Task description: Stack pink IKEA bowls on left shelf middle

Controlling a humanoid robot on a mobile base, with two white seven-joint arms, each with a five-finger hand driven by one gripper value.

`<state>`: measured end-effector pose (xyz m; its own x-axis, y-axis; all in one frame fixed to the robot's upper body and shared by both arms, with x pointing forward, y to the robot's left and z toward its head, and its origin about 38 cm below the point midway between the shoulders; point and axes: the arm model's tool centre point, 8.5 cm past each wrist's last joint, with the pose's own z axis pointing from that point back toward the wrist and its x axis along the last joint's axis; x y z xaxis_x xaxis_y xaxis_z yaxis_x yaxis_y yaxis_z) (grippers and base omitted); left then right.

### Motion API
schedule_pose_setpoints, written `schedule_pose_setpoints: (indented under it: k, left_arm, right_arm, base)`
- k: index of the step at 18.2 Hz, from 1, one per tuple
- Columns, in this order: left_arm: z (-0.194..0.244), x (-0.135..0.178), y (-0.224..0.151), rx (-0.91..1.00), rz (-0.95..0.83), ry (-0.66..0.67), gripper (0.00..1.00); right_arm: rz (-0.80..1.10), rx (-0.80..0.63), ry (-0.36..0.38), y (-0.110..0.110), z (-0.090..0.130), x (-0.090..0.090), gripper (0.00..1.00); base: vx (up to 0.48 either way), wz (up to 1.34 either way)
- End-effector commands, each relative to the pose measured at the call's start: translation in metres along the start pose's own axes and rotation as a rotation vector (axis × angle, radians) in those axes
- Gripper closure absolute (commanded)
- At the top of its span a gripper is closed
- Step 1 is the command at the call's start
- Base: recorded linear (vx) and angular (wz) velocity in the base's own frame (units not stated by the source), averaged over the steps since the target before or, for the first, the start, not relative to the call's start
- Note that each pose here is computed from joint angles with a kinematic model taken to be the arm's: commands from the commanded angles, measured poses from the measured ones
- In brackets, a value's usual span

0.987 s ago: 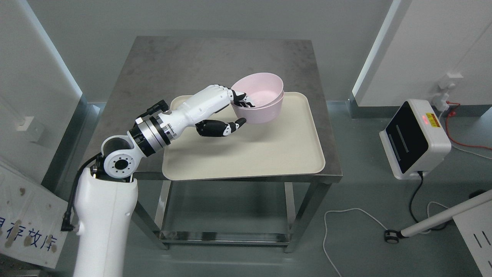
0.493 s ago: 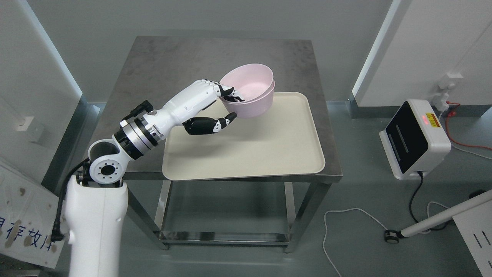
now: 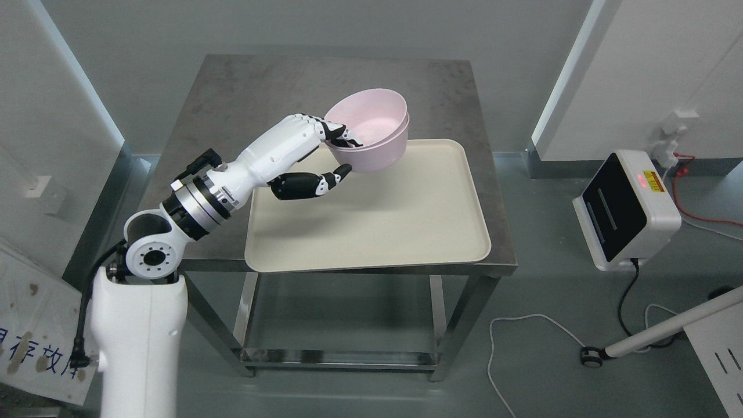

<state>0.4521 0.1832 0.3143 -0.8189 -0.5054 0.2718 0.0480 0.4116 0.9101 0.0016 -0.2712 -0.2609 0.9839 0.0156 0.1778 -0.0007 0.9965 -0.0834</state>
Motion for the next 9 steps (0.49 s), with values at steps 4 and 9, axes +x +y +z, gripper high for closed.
schedule_pose_setpoints:
  k: [4, 9]
  left_arm:
    - [0.0028, 0.0013, 0.0124, 0.016, -0.022, -0.005, 0.98]
    - [0.0055, -0.001, 0.0138, 0.023, -0.019, 0.005, 0.98]
  right_arm:
    - [0.003, -0.018, 0.0, -0.0115, 0.0002, 0.0, 0.0]
    - [0.003, -0.017, 0.0, -0.0114, 0.0002, 0.0, 0.0]
  base:
    - [0.0, 0.0]
    - [0.0, 0.0]
